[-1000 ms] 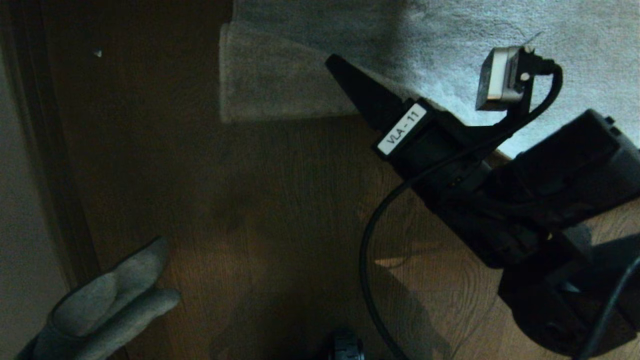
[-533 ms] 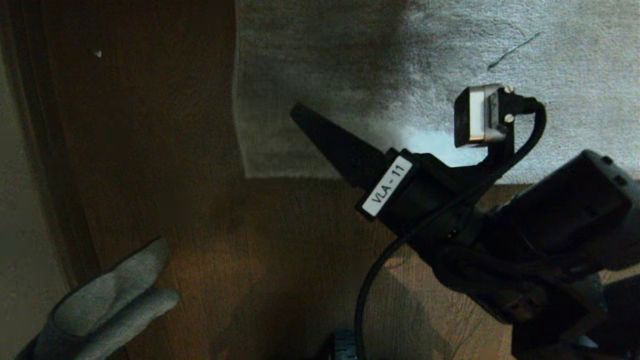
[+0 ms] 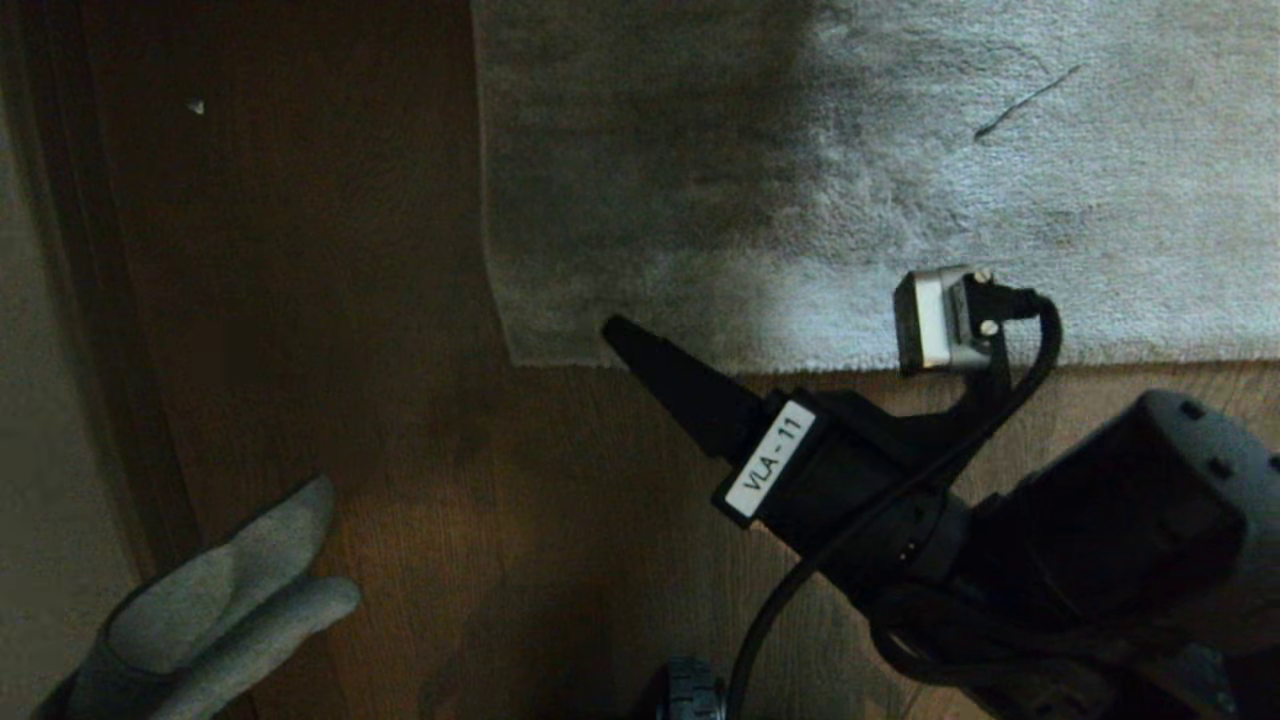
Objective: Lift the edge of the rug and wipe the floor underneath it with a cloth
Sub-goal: Lay down the carpet
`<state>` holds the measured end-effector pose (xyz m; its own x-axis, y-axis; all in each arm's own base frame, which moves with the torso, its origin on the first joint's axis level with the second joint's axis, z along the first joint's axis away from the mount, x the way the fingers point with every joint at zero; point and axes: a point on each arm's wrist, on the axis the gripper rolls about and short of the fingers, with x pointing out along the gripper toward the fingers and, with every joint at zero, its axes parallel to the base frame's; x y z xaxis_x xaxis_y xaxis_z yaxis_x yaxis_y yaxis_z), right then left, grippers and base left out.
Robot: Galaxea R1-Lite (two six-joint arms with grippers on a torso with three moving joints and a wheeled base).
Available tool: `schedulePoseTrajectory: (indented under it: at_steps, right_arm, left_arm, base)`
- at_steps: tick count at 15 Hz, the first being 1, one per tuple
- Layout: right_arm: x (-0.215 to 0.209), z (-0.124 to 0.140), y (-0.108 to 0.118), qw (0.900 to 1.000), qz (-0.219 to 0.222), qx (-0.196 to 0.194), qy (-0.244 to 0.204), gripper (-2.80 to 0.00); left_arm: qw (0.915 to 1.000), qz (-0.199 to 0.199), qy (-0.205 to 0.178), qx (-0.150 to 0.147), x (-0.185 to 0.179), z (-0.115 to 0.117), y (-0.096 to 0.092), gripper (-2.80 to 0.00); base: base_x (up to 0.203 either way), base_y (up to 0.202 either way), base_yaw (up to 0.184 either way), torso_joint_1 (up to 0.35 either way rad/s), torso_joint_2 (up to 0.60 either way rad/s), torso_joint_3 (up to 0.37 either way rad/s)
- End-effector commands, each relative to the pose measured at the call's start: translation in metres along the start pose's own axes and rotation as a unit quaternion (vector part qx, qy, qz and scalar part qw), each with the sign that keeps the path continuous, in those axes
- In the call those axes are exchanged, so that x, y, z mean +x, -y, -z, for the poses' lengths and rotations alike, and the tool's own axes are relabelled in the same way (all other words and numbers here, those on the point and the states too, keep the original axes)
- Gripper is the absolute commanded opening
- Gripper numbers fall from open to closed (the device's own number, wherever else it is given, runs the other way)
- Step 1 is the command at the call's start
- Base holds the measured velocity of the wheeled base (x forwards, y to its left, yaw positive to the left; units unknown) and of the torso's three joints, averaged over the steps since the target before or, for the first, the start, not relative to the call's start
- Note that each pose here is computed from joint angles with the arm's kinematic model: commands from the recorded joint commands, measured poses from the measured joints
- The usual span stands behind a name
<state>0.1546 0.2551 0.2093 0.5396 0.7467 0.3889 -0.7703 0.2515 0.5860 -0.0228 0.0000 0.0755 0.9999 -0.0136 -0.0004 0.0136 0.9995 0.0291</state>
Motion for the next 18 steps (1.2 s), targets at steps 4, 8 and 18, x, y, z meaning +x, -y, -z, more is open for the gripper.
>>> schedulePoseTrajectory:
  at_steps: [4, 8, 18]
  right_arm:
    - [-0.002, 0.028, 0.027, 0.998, 0.057, -0.009, -0.03, -2.8]
    - [0.003, 0.058, 0.072, 0.982, 0.178, -0.035, -0.042, -2.8]
    - [-0.001, 0.004, 0.132, 0.949, 0.273, -0.154, 0.021, -2.8]
  left_arm:
    - [1.0, 0.0, -0.001, 0.0, 0.0, 0.0, 0.0, -2.8]
    - [1.0, 0.0, 0.0, 0.0, 0.0, 0.0, 0.0, -2.8]
    - [1.0, 0.0, -0.001, 0.0, 0.0, 0.0, 0.0, -2.8]
  base:
    - [0.0, 0.0, 0.0, 0.0, 0.0, 0.0]
    - [0.0, 0.0, 0.0, 0.0, 0.0, 0.0]
    - [0.0, 0.0, 0.0, 0.0, 0.0, 0.0]
